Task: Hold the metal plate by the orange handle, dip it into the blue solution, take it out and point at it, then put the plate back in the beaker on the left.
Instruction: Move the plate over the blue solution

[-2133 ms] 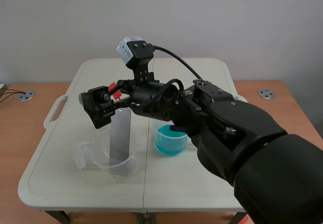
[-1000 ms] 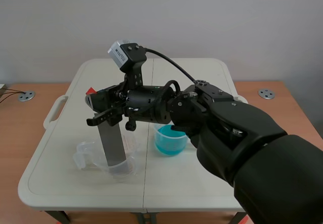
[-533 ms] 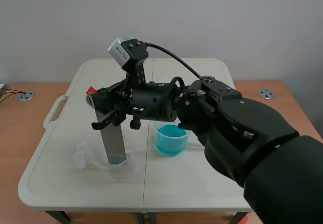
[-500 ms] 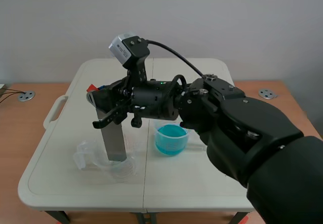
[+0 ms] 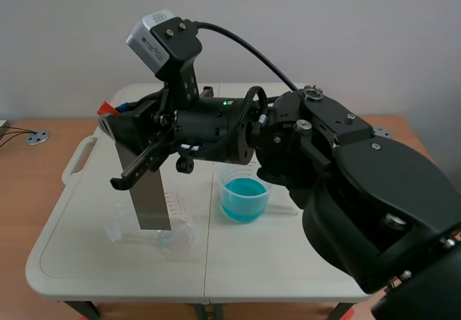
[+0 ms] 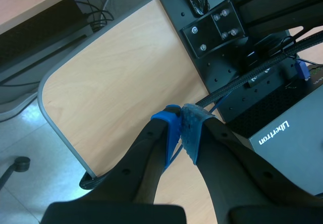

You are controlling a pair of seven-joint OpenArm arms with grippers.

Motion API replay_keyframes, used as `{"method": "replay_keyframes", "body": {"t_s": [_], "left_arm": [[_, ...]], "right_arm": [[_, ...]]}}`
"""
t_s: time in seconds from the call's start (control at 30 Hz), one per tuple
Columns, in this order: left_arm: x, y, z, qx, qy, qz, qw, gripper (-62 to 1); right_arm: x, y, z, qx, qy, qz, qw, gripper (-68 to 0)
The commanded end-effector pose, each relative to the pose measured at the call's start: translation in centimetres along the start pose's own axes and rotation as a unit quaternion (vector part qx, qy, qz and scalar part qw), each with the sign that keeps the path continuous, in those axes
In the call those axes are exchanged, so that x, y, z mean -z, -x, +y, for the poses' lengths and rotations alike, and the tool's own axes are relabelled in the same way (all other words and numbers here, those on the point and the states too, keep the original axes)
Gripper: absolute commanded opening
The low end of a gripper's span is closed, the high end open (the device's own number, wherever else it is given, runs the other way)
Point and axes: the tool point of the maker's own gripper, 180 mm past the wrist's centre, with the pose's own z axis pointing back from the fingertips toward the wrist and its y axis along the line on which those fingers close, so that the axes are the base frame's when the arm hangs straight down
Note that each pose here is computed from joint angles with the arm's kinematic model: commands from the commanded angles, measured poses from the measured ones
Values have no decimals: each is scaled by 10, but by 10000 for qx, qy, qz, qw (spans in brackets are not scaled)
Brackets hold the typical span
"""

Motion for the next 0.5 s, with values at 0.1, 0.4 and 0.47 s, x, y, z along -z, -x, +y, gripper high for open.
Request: {"method": "replay_keyframes", "body": {"t_s": [0.1, 0.4, 0.47], "left_arm": [[2, -7, 1, 9, -33, -116, 9999, -579], [0, -17, 38, 67, -990, -292, 9946, -579], [0, -18, 42, 93, -1111, -300, 9933, -579]], "right_arm": [[-4, -28, 9, -347, -143, -328, 9988, -662], [-11, -53, 18, -724, -137, -539, 9958, -662], [-13, -60, 18, -810, -94, -609, 9948, -662]]}}
